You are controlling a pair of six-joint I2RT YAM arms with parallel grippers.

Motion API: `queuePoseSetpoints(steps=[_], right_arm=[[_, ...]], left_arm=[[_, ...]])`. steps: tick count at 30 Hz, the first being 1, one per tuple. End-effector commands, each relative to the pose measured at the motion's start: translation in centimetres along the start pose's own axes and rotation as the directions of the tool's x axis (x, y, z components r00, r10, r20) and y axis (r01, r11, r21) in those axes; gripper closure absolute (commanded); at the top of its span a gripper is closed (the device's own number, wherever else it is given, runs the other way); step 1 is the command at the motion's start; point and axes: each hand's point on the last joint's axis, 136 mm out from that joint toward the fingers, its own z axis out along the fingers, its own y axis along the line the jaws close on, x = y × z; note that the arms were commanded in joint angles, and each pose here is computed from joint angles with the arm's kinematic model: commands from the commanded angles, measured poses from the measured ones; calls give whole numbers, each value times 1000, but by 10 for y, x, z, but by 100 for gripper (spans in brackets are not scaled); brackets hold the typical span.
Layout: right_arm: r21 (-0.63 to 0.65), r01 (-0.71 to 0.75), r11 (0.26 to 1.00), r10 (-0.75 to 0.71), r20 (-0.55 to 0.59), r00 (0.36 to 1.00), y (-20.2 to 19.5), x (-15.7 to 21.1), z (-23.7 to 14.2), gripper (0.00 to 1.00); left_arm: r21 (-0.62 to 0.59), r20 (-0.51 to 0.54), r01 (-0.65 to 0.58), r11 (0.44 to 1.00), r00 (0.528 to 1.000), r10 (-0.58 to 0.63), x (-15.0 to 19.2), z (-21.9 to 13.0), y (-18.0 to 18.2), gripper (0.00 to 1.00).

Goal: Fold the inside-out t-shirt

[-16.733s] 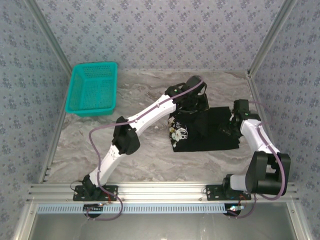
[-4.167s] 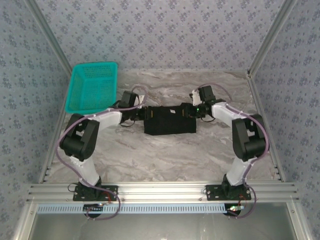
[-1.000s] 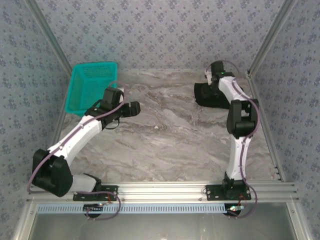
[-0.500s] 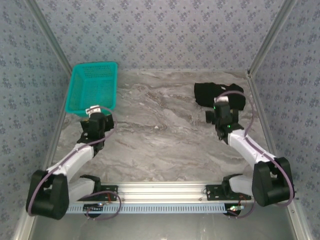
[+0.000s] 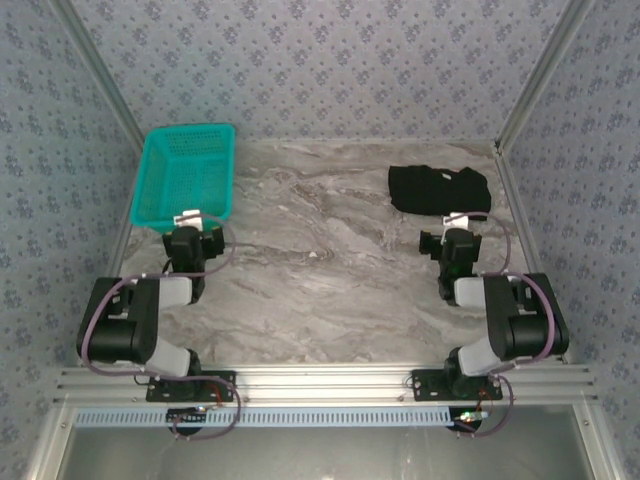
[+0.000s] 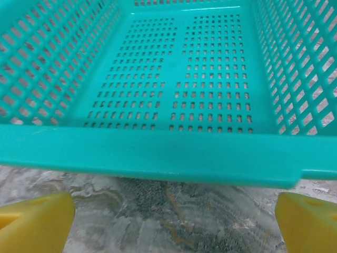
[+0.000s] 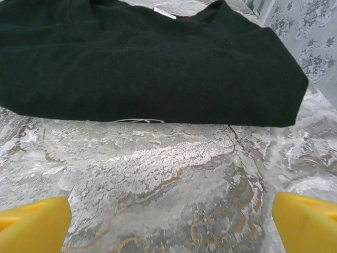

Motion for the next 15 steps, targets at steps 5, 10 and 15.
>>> queuePoseSetpoints(steps=[5,10,15], right_arm=[[-62,-39,997,42,52,998,1,-17,6,0],[-81,-30,996,35,50,998,4,-17,5,0],[-89,-33,995,37,45,998,4,-16,6,0]], left_arm=[[91,56,38,995,998,-43,-13,8,-4,2],[91,53,35,995,998,-40,-13,8,-4,2],[89,49,36,995,998,-40,-12,8,-4,2]])
